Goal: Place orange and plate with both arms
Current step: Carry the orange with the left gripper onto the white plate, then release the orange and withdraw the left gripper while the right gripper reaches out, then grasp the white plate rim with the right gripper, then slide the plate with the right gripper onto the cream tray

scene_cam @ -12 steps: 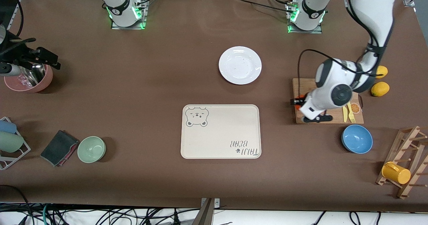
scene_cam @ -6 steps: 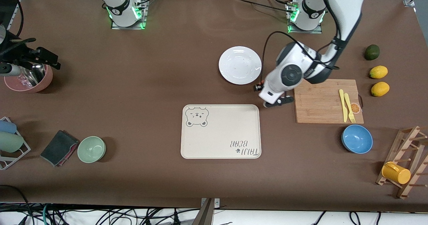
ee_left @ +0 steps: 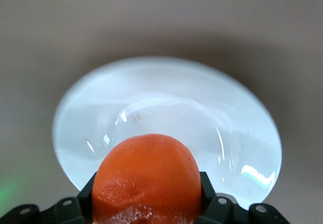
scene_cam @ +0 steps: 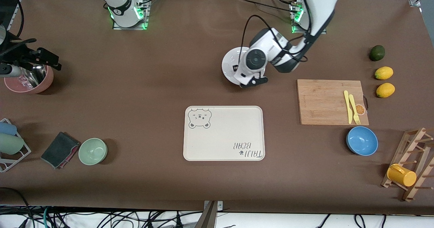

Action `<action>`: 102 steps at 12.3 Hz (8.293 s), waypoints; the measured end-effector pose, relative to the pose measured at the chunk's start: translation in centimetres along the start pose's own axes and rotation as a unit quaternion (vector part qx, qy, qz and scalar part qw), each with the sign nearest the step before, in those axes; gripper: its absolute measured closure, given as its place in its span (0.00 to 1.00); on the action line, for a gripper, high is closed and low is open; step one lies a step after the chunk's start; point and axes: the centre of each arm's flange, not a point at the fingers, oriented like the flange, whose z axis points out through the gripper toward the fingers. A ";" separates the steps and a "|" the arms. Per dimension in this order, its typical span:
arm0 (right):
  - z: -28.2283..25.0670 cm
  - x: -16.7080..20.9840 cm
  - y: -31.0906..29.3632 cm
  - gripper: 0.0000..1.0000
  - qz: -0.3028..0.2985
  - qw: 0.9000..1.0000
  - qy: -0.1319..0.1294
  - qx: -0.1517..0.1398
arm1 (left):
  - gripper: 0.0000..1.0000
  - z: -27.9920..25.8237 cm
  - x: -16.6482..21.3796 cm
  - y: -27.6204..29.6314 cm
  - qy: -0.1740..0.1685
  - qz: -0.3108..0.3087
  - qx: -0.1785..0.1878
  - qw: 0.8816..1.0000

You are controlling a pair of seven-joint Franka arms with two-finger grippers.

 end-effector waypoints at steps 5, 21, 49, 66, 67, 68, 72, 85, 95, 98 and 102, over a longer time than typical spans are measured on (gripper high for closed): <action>0.0 0.0 0.0 0.00 0.000 1.000 0.000 0.000 | 0.23 4.3 -1.2 1.5 -0.027 0.009 0.023 0.999; 6.1 -2.2 -17.5 0.00 -0.142 0.977 -0.154 0.041 | 0.00 -21.0 24.3 -30.6 0.004 -0.039 -0.012 0.999; 42.4 -11.8 -44.3 0.16 -0.021 0.905 -0.044 0.422 | 0.00 -37.9 9.3 -40.2 0.189 0.141 -0.038 0.971; 46.7 -16.5 -46.4 0.83 -0.056 0.909 -0.024 0.412 | 0.00 -37.9 9.3 -40.0 0.189 0.143 -0.038 0.971; 46.6 -16.6 -46.4 0.83 -0.056 0.910 -0.023 0.411 | 0.00 -37.9 9.3 -40.0 0.189 0.143 -0.038 0.971; 46.2 -16.6 -46.8 0.92 -0.057 0.907 -0.021 0.416 | 0.00 -37.9 9.3 -40.0 0.189 0.143 -0.038 0.971; 45.8 -16.5 -46.9 0.93 -0.059 0.908 -0.017 0.415 | 0.00 -37.9 9.3 -39.9 0.188 0.143 -0.038 0.971; 37.1 -4.3 -41.9 0.93 0.115 0.880 0.069 0.455 | 0.00 -37.9 9.3 -39.8 0.187 0.145 -0.037 0.971; 40.5 10.6 -40.3 0.93 0.143 0.880 0.109 0.440 | 0.00 -37.8 9.3 -39.6 0.186 0.146 -0.037 0.971; 42.4 10.7 -40.2 0.93 0.145 0.883 0.105 0.433 | 0.00 -37.7 9.3 -39.6 0.186 0.146 -0.037 0.971; 42.5 11.4 -39.0 0.93 0.132 0.892 0.108 0.419 | 0.00 -37.8 9.3 -39.5 0.186 0.147 -0.037 0.971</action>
